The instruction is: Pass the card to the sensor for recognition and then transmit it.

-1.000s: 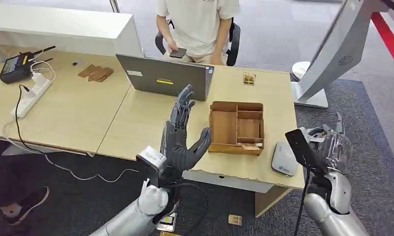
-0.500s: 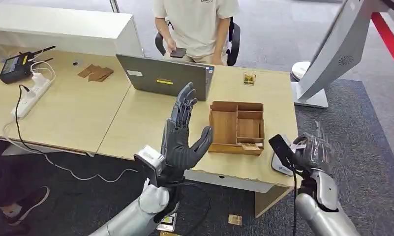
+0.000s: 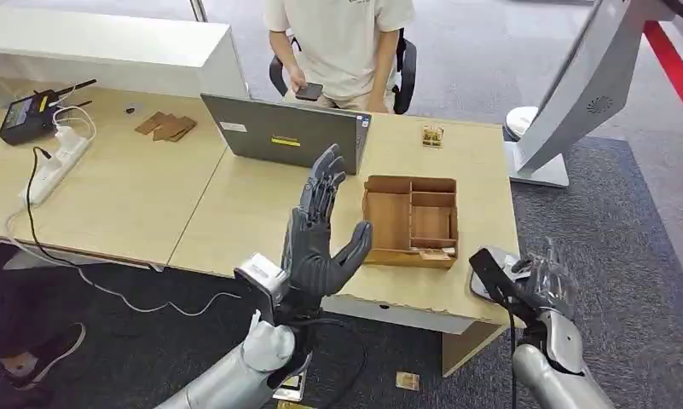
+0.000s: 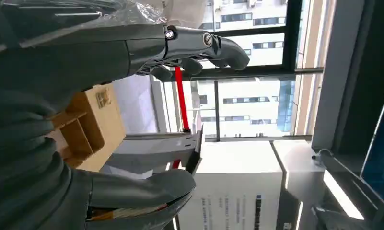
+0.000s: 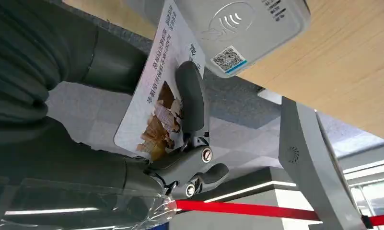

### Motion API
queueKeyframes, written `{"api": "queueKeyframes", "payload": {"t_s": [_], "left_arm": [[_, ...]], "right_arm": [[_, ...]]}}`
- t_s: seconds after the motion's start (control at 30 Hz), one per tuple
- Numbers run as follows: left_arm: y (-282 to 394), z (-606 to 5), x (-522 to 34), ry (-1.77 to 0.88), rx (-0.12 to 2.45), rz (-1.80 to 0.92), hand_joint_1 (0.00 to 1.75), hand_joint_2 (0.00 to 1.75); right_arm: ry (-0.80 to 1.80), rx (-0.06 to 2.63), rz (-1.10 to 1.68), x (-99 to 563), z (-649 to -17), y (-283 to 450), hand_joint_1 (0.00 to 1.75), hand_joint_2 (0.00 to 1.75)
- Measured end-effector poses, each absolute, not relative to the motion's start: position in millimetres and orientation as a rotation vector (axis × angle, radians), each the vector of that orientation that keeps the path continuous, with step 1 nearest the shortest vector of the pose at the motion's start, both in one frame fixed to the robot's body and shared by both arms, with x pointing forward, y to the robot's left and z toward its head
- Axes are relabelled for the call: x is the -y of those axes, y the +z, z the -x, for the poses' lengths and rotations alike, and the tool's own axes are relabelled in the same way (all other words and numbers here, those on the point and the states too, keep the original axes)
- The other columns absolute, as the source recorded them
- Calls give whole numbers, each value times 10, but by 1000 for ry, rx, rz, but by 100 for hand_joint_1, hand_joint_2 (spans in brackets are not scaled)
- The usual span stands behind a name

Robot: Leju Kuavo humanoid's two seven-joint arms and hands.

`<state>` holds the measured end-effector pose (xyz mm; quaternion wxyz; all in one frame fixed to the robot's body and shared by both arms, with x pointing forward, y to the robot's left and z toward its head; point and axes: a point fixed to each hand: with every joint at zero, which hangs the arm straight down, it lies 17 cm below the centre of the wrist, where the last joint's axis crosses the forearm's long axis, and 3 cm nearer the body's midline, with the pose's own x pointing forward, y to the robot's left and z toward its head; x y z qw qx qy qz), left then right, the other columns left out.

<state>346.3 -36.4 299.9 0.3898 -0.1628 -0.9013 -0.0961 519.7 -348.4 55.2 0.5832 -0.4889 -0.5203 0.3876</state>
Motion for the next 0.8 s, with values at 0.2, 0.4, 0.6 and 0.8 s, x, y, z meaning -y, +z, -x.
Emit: {"api": "queueKeyframes", "payload": {"t_s": [0.2, 0.4, 0.6, 0.8], "left_arm": [[2989, -3438, 396, -252, 2285, 429, 0, 175], [2999, -3433, 419, -256, 2280, 445, 0, 175], [2994, -3413, 449, -263, 2275, 460, 0, 175], [2988, -3384, 479, -274, 2274, 472, 0, 175]], "right_arm": [[911, 1192, 1141, 3528, -5165, 460, 175, 175], [912, 1187, 1143, 3528, -5158, 436, 175, 175], [909, 1187, 1145, 3520, -5160, 431, 175, 175], [908, 1190, 1144, 3497, -5158, 429, 175, 175]]}}
